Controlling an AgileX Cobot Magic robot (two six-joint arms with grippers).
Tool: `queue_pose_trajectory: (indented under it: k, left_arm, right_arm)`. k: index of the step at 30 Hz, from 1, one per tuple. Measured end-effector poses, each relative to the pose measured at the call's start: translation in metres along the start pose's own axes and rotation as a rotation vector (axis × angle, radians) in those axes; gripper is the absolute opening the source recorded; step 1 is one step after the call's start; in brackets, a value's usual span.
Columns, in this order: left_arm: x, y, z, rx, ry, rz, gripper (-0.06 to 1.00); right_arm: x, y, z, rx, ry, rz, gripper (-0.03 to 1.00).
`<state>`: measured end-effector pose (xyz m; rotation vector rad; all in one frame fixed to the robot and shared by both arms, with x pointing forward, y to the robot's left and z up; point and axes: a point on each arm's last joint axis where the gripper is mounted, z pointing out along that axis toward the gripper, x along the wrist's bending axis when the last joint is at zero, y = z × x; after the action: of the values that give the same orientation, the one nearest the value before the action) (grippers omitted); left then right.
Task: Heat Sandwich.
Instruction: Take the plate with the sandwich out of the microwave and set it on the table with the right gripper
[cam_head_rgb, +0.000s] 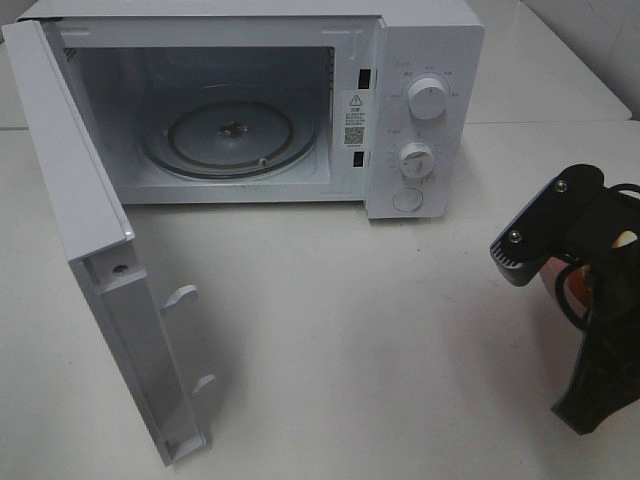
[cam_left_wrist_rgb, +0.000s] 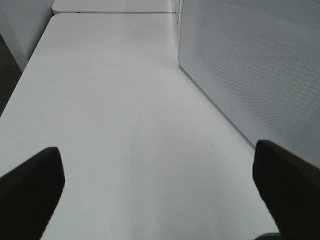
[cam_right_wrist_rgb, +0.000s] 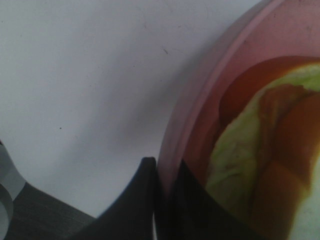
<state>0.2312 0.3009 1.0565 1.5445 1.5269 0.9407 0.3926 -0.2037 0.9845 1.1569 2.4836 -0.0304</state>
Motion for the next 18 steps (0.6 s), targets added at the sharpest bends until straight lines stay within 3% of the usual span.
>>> queue_pose_trajectory:
  k: [10, 18]
  left_arm:
    - [0.000, 0.000, 0.000, 0.000, 0.000, 0.000, 0.97]
    - [0.000, 0.000, 0.000, 0.000, 0.000, 0.000, 0.97]
  right_arm:
    - [0.003, 0.012, 0.016, 0.063, -0.047, 0.132, 0.06]
    - [0.001, 0.036, 0.024, 0.067, -0.077, 0.142, 0.06]
